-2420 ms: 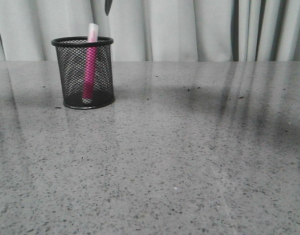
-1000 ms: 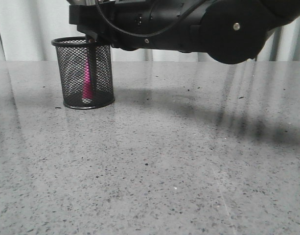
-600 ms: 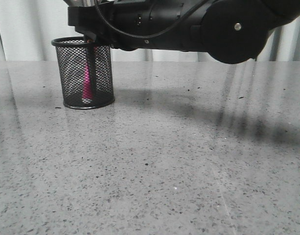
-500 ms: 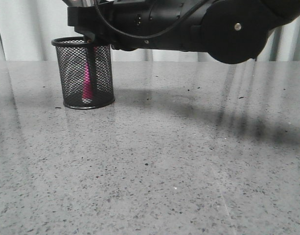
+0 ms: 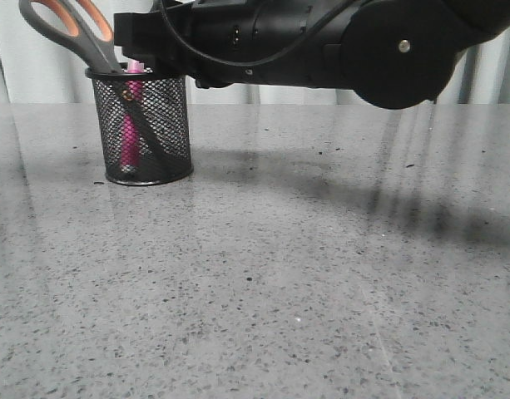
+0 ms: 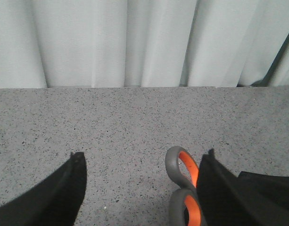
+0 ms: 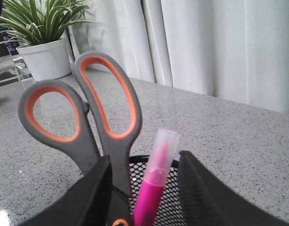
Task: Put pen and scissors into bin
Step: 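Open the right gripper and withdraw it from the scissors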
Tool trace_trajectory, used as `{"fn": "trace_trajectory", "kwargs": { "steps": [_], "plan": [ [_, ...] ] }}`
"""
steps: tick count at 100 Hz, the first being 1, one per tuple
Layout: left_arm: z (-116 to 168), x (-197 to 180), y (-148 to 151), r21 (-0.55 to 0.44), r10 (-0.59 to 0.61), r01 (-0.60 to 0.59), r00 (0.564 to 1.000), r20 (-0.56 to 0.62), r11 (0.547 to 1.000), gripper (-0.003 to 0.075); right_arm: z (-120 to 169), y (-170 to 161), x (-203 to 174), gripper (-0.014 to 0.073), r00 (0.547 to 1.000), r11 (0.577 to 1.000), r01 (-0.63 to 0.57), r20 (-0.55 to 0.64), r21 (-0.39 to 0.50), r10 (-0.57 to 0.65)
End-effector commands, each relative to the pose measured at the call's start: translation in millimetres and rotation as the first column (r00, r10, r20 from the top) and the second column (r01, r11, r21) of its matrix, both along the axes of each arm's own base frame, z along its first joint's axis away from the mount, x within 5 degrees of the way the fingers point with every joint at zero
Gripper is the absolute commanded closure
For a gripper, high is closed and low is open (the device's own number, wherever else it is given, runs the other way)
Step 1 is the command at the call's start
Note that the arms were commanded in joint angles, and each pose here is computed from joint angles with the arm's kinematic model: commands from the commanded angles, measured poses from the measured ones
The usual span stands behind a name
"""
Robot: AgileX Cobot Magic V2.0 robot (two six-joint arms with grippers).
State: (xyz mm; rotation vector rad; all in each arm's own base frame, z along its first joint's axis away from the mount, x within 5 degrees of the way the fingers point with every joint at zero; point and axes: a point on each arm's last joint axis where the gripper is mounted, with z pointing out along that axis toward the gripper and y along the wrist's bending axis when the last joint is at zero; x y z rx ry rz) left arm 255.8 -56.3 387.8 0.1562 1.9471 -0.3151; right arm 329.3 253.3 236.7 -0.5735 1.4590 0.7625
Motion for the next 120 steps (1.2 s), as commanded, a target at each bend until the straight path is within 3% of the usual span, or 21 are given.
{"fn": "trace_trajectory", "kwargs": {
  "steps": [1,23,30,39,46,62,67,76,100,120],
  "plan": [
    [21.7,-5.1,2.9,-0.031,0.026,-0.023,0.994,0.108,0.999,0.026,35.4,-2.5,-5.9,0.0303,0.992,0.995,-0.034,0.128,0.097,0.021],
    [21.7,-5.1,2.9,-0.03,0.026,-0.023,0.994,0.109,0.999,0.026,66.6,-15.2,-12.1,0.0317,0.966,0.979,-0.07,0.257,0.193,0.018],
    [21.3,-5.0,3.3,-0.016,0.024,-0.023,0.994,0.109,1.0,0.026,80.6,-26.5,-12.2,0.0374,0.968,0.984,-0.027,0.252,0.174,-0.018],
    [19.9,-5.4,3.5,0.008,0.018,-0.019,0.995,0.101,1.0,0.0281,101.1,-44.4,-15.1,0.0528,0.973,0.991,0.058,0.217,0.118,-0.082],
    [18.5,-5.9,3.3,0.016,0.012,-0.013,0.996,0.085,1.0,0.0358,119.2,-61.3,-21.2,0.0666,0.972,0.989,0.131,0.186,0.069,-0.142],
    [17.6,-11.8,4.6,0.021,0.014,-0.016,0.996,0.093,1.0,0.0703,154.9,-104.0,-45.4,0.065,0.95,0.952,0.301,0.102,-0.049,-0.295],
    [17.6,-16.4,6.5,0.021,0.025,-0.028,0.992,0.126,0.999,0.0738,162.5,-116.4,-55.9,0.065,0.937,0.934,0.344,0.09,-0.094,-0.336],
    [13.7,-30.0,11.2,0.008,0.053,-0.055,0.98,0.191,0.998,0.074,162.3,-131.4,-74.9,0.065,0.925,0.912,0.376,0.115,-0.164,-0.361],
    [-13.5,-89.9,28.0,-0.041,0.131,-0.125,0.921,0.366,0.991,0.074,134.5,-166.6,-146.1,0.065,0.92,0.921,0.373,0.177,-0.11,-0.351],
    [-50.9,-136.2,37.2,-0.058,0.149,-0.138,0.897,0.415,0.989,0.074,92.4,-188.8,-199.0,0.065,0.918,0.928,0.365,0.195,-0.074,-0.346]
  ]
}}
